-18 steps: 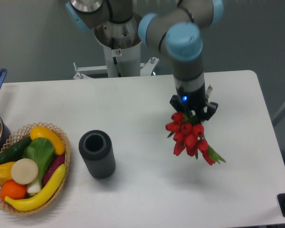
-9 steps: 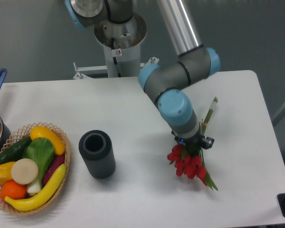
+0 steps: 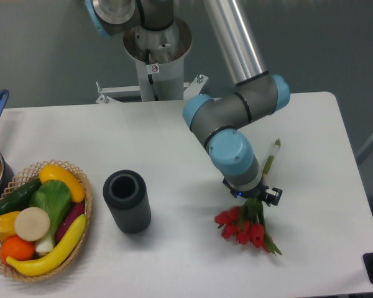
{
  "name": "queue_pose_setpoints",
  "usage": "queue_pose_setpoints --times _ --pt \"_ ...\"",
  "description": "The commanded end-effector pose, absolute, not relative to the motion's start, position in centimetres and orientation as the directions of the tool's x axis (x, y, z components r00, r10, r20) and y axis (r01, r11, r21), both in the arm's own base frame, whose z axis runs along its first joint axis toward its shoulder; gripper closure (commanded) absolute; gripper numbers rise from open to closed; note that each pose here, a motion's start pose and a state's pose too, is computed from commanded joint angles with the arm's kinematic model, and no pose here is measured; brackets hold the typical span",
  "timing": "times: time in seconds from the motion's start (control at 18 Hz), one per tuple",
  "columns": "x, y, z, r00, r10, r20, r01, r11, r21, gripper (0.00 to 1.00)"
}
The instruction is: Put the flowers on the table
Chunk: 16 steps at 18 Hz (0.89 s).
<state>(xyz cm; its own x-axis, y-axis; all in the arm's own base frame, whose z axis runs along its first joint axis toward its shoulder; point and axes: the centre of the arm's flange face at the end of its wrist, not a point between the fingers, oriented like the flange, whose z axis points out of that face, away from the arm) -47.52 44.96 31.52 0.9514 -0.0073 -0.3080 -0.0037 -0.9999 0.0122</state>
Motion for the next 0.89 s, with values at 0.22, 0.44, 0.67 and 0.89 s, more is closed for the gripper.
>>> queue_pose_setpoints --times 0.22,0.44,0.67,0.89 --pt "-50.7 41.4 37.4 0.947 0.006 -0.322 -0.018 -0.997 -0.071 0.00" --pt "-53.0 37.6 43.7 0.979 -0.067 -0.194 -0.082 -0.994 -0.074 0.00" --pt "-53.4 30.2 47.3 0.962 -0.234 -0.140 -0.251 -0.961 -0.117 0.00" --pt "-53.2 27.6 47.5 0.945 -0.298 -0.136 -0.315 -0.940 -0.133 0.00"
